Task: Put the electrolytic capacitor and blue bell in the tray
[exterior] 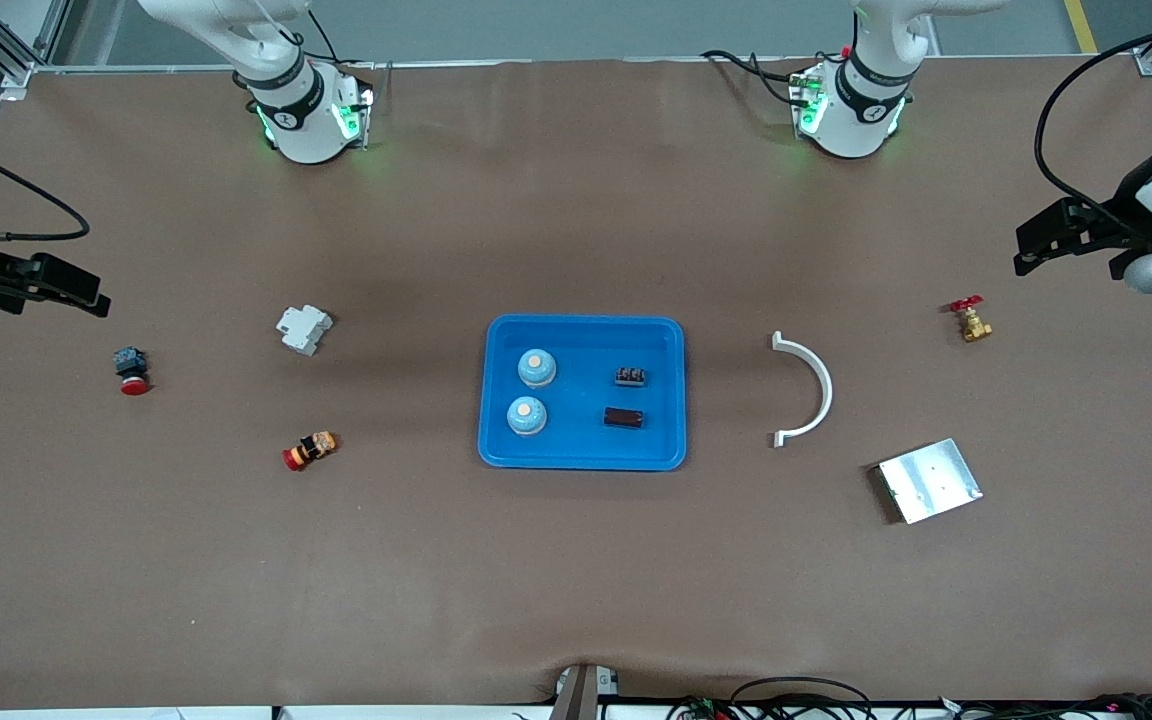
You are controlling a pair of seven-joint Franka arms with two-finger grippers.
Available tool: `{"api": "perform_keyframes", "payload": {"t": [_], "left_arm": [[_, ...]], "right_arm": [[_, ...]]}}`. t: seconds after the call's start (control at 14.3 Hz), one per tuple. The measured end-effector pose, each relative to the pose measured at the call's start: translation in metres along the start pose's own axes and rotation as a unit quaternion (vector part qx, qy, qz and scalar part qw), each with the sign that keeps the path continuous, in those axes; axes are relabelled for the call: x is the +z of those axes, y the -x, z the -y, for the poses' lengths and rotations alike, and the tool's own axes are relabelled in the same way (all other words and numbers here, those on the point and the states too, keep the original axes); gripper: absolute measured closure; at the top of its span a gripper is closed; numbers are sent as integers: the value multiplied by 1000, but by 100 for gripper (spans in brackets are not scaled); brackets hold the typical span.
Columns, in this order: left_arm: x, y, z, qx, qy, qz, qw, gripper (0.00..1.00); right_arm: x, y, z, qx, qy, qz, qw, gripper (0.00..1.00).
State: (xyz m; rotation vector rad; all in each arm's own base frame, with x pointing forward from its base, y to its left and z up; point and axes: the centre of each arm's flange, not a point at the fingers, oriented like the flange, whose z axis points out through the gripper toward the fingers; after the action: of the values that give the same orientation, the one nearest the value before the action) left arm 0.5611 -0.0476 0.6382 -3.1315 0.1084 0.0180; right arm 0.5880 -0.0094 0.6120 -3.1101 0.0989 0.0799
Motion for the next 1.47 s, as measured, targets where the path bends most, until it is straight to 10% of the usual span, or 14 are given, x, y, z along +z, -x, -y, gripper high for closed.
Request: {"api": "perform_keyframes", "payload": {"t": [1.47], "left_arm": [[-4,0,-2,2,0,-5,1000,0]], "right_arm": [[0,0,-2,2,-6,0,1000,0]]}}
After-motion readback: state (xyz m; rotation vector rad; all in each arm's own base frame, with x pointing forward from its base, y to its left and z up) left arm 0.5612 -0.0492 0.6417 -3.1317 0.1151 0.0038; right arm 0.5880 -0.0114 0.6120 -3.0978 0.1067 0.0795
